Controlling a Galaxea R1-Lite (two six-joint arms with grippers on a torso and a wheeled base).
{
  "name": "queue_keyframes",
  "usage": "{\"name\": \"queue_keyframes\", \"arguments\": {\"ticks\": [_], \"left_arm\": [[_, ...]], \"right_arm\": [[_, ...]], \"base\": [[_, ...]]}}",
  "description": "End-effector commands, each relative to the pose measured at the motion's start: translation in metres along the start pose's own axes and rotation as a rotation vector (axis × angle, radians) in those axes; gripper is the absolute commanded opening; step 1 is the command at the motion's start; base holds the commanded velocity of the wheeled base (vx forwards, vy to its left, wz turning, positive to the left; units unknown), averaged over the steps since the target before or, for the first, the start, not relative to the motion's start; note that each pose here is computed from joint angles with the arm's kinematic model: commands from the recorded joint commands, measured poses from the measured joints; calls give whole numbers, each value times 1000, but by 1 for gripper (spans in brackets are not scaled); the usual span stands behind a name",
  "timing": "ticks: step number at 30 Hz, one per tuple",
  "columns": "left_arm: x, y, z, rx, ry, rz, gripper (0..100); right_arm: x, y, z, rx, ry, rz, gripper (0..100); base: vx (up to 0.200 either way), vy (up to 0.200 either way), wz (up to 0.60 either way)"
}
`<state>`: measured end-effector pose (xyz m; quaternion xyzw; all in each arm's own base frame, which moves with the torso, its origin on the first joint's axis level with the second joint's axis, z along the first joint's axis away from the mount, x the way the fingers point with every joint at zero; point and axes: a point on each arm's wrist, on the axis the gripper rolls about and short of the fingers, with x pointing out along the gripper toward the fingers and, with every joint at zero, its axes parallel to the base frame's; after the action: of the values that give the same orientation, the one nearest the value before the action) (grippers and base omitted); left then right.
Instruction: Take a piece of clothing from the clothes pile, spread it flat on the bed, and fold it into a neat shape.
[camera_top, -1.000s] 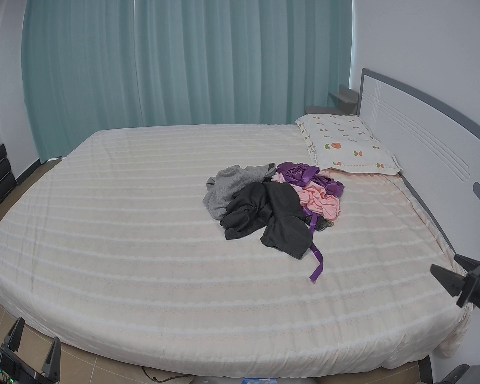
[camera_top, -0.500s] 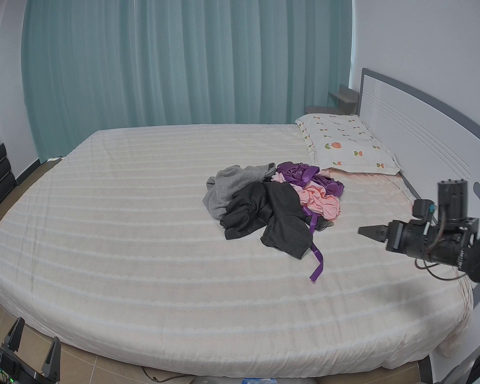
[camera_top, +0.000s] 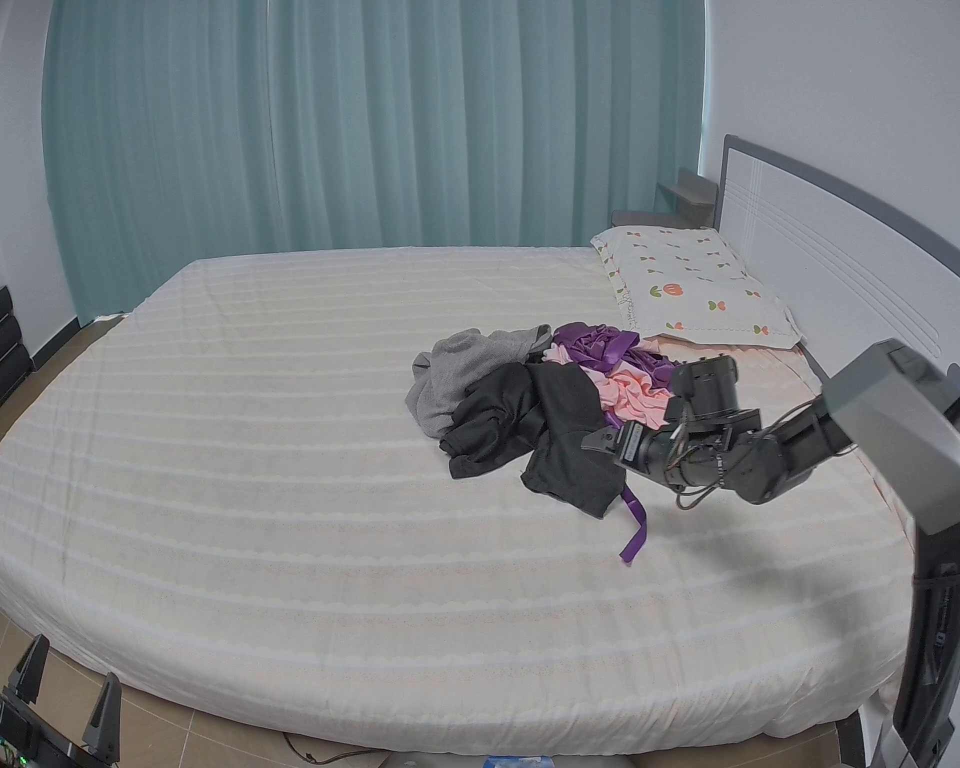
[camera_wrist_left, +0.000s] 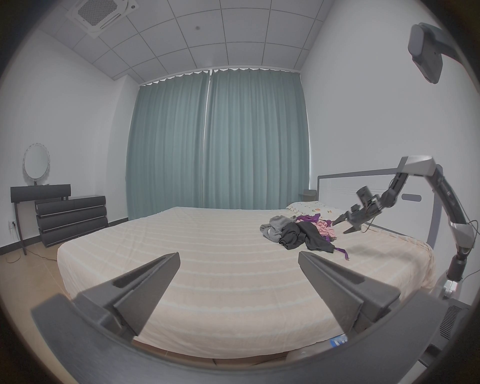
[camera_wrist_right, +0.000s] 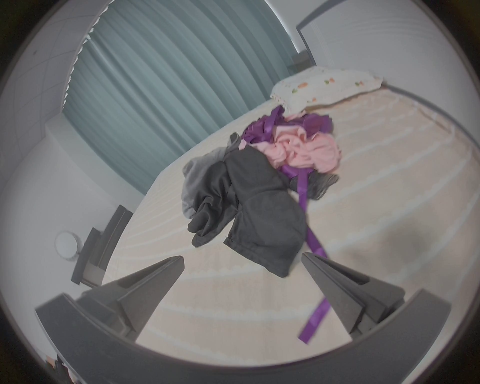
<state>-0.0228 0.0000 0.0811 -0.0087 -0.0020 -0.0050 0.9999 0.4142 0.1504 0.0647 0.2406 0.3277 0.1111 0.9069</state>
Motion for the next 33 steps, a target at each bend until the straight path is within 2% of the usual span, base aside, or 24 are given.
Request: {"name": "queue_keyframes", "arguments": {"ticks": [1,15,24,33], "left_arm": [[0,0,-5,-6,-1,2,100],[0,0,-5,-6,-2,2,100],[0,0,-5,-9,-1,2,100],[0,0,-5,-9,-1,2,100]], "right_arm": [[87,-17,-51,102,120,-51,100],[72,-6,-23,160,54,-74,100],[70,-12,-31,152,54,-127,100],[73,-17,-41,149,73,-138,100]], "base": [[0,0,0],[0,0,0],[0,0,0],[0,0,0]]}}
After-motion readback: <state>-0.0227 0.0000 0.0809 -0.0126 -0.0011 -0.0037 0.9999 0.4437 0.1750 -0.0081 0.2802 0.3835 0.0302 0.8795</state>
